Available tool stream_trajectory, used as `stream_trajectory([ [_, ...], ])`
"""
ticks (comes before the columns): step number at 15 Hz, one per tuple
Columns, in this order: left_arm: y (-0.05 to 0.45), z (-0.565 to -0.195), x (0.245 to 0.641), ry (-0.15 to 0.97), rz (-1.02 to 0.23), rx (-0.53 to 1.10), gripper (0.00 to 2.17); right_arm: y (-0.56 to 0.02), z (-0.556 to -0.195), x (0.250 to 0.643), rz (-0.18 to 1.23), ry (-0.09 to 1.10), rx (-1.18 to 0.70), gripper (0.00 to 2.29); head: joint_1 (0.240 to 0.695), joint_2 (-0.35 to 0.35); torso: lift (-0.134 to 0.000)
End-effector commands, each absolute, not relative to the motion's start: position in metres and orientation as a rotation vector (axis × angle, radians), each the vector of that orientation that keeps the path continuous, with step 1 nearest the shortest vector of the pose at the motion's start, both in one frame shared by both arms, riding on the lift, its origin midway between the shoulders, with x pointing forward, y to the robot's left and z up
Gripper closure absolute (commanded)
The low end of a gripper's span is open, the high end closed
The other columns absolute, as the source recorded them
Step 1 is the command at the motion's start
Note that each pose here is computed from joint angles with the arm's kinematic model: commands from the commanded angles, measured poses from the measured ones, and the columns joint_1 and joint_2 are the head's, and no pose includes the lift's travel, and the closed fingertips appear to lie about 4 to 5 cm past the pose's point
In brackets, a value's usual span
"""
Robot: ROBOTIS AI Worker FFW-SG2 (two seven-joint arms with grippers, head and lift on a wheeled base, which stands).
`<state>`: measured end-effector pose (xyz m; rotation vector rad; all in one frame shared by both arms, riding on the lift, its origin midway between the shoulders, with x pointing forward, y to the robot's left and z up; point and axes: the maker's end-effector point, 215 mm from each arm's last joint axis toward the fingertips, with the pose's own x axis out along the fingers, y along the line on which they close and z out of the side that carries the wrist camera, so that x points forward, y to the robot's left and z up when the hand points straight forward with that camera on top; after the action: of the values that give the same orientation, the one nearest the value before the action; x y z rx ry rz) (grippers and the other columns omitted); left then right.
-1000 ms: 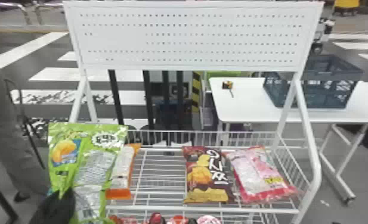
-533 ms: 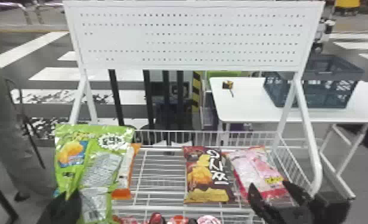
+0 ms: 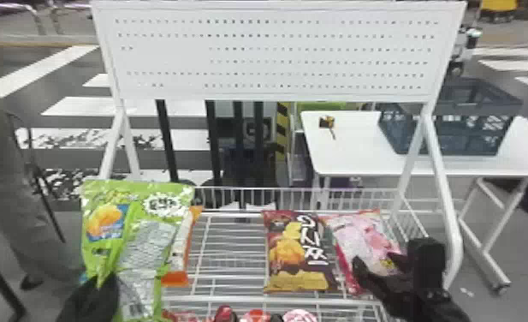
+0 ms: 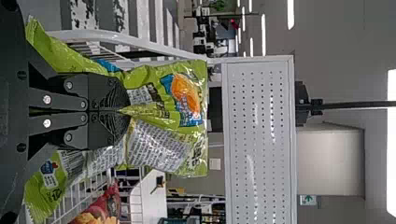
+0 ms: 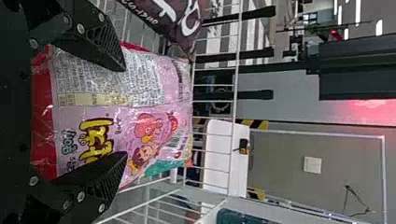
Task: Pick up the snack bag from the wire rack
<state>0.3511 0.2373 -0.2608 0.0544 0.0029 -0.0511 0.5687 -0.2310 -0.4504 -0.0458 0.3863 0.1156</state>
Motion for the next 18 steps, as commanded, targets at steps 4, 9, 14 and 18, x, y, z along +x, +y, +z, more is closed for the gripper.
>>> stream_trajectory([
  [4,0.237,-0.261,0.352,0.004,-0.052,0.053,1.81,-0.231,-0.463,0.559,0.107,0.452,-0.009,2.25,0.499,0.000,0.000],
  [9,0.235,-0.262,0.352,0.005,-0.055,0.052,1.81,-0.242,-0.431,0.555,0.041,0.366,-0.006,2.25,0.499,0.000,0.000],
  [14,0.231,-0.255,0.350,-0.011,-0.059,0.050,1.81,-0.241,-0.337,0.537,0.028,0.136,0.163,2.25,0.499,0.000,0.000],
  [18,0.232,-0.256,0.350,-0.009,-0.059,0.051,1.81,-0.219,-0.292,0.467,0.084,0.048,0.187,2.25,0.499,0.000,0.000],
])
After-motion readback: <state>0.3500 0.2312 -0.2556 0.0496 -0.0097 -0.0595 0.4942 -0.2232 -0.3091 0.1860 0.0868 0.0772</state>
